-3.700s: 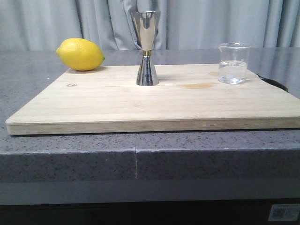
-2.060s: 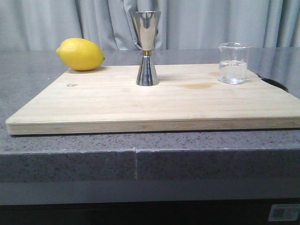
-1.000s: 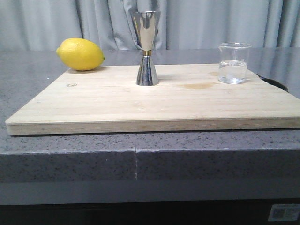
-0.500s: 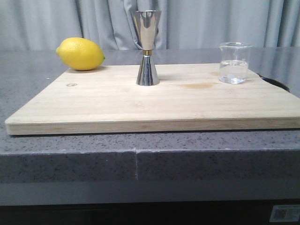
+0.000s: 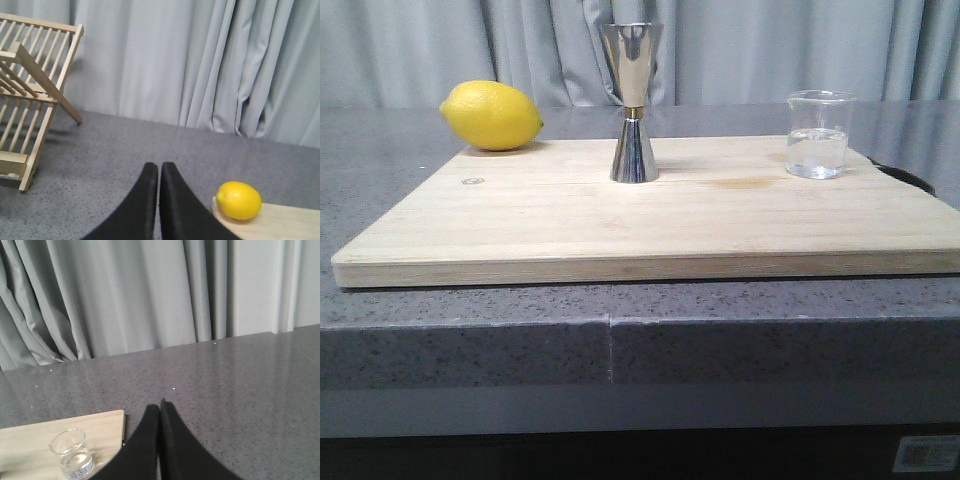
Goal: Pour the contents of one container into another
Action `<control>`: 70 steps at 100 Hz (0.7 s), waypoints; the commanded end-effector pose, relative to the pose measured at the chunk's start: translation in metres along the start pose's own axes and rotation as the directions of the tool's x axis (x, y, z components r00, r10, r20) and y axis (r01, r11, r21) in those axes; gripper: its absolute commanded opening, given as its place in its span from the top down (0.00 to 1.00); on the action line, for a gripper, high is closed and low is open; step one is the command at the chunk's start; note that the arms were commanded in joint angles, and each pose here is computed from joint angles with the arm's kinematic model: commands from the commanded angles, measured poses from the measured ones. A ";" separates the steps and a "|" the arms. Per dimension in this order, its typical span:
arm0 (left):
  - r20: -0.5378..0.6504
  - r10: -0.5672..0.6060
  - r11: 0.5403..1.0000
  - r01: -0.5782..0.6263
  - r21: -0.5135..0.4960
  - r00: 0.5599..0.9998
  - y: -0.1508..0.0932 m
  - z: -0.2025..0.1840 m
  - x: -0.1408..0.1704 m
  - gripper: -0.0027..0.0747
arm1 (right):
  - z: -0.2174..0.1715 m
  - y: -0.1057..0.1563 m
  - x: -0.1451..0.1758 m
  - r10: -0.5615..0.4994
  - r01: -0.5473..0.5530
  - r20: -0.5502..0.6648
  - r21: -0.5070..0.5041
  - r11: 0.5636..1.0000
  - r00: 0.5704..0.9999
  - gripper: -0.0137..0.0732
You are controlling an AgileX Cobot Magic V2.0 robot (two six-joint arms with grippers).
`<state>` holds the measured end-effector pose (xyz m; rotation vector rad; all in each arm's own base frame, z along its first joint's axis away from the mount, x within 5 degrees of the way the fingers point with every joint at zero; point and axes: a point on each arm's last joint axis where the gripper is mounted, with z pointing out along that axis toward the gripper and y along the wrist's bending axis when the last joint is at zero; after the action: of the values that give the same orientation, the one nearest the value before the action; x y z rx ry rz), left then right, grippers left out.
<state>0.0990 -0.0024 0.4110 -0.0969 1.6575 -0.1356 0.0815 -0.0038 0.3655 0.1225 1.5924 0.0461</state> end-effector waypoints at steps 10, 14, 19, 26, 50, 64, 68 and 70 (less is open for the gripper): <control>-0.096 0.036 0.999 -0.033 0.028 0.995 -0.007 0.040 -0.045 0.99 | 0.038 0.004 -0.043 -0.017 0.018 -0.066 0.011 1.000 0.998 0.93; -0.108 0.023 0.999 -0.020 0.033 0.994 -0.008 0.050 -0.050 0.99 | 0.049 0.005 -0.048 -0.017 0.018 -0.083 0.012 1.000 0.996 0.93; -0.119 -0.002 0.999 0.007 0.044 0.993 -0.009 0.062 -0.054 0.99 | 0.061 0.005 -0.052 -0.023 0.025 -0.109 0.017 1.000 0.994 0.93; -0.133 -0.028 0.998 0.036 0.053 0.991 -0.010 0.077 -0.056 0.99 | 0.078 0.004 -0.054 -0.039 0.044 -0.165 0.027 0.999 0.986 0.93; -0.155 0.090 0.995 -0.083 0.051 0.984 -0.003 0.123 -0.046 0.99 | 0.127 0.002 -0.040 -0.107 0.122 -0.366 0.020 0.992 0.924 0.93; -0.088 0.143 0.989 -0.138 0.059 0.986 -0.004 0.130 -0.050 0.99 | 0.138 0.002 -0.034 -0.108 0.124 -0.378 0.018 0.992 0.919 0.93; -0.052 0.165 0.985 -0.162 0.061 0.985 -0.006 0.129 -0.054 0.99 | 0.140 0.002 -0.034 -0.109 0.124 -0.365 0.018 0.992 0.924 0.93; -0.039 0.187 0.981 -0.184 0.065 0.982 -0.007 0.130 -0.054 0.99 | 0.141 0.002 -0.035 -0.110 0.124 -0.358 0.017 0.992 0.927 0.93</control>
<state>0.2372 -0.0025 0.4249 0.0845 1.8998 -0.0826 0.2208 -0.0119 0.3745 0.0796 2.1066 -0.0372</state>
